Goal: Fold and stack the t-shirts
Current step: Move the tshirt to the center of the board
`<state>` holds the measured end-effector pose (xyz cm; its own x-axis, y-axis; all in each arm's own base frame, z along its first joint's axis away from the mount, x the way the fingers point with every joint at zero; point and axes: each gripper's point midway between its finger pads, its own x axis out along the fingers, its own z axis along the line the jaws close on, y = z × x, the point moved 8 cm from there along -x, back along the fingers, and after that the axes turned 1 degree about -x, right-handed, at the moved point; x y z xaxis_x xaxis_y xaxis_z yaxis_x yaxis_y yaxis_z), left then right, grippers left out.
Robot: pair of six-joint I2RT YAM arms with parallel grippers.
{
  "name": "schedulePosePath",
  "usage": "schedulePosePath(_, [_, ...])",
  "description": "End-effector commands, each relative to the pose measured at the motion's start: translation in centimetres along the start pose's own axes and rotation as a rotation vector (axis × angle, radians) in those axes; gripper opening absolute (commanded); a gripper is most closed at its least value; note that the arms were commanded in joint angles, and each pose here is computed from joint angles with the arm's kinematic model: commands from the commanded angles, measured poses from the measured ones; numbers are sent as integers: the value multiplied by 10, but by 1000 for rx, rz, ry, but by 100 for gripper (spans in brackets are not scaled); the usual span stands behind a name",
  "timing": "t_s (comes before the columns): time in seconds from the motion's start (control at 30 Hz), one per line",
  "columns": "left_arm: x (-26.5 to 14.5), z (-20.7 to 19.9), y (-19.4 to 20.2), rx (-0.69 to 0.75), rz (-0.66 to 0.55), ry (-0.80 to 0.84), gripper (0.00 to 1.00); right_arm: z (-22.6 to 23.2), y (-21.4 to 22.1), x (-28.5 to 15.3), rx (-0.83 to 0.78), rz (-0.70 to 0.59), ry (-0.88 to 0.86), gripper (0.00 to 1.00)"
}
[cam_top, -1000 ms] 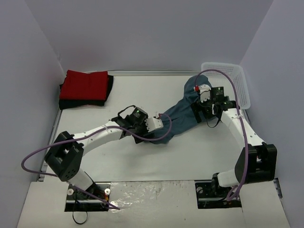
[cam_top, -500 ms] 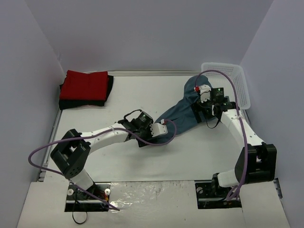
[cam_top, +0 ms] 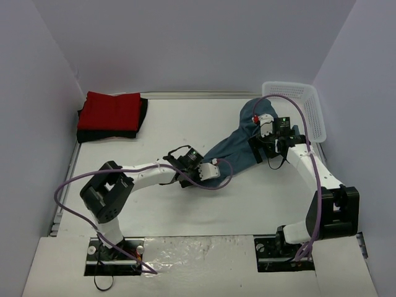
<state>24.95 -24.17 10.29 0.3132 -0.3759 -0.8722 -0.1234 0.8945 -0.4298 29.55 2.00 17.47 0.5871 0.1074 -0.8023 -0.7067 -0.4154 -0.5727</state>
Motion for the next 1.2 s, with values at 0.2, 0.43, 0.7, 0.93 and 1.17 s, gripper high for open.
schedulePosePath(0.2, [-9,2,-6,25,17,-36,2,-3,4,-2,11,13,23,100])
schedulePosePath(0.43, [-90,40,-22,-15,-128,-277,2,-8,0,-9,27,-20,42,100])
schedulePosePath(0.7, [-206,79,-15,-100,-312,-666,2,-15,-3,-13,59,-34,82,100])
schedulePosePath(0.93, [-217,90,10,-200,-279,-755,2,-17,-7,-13,65,-41,88,100])
schedulePosePath(1.17, [-225,105,37,-367,-219,-939,2,-20,-11,-16,58,-55,96,100])
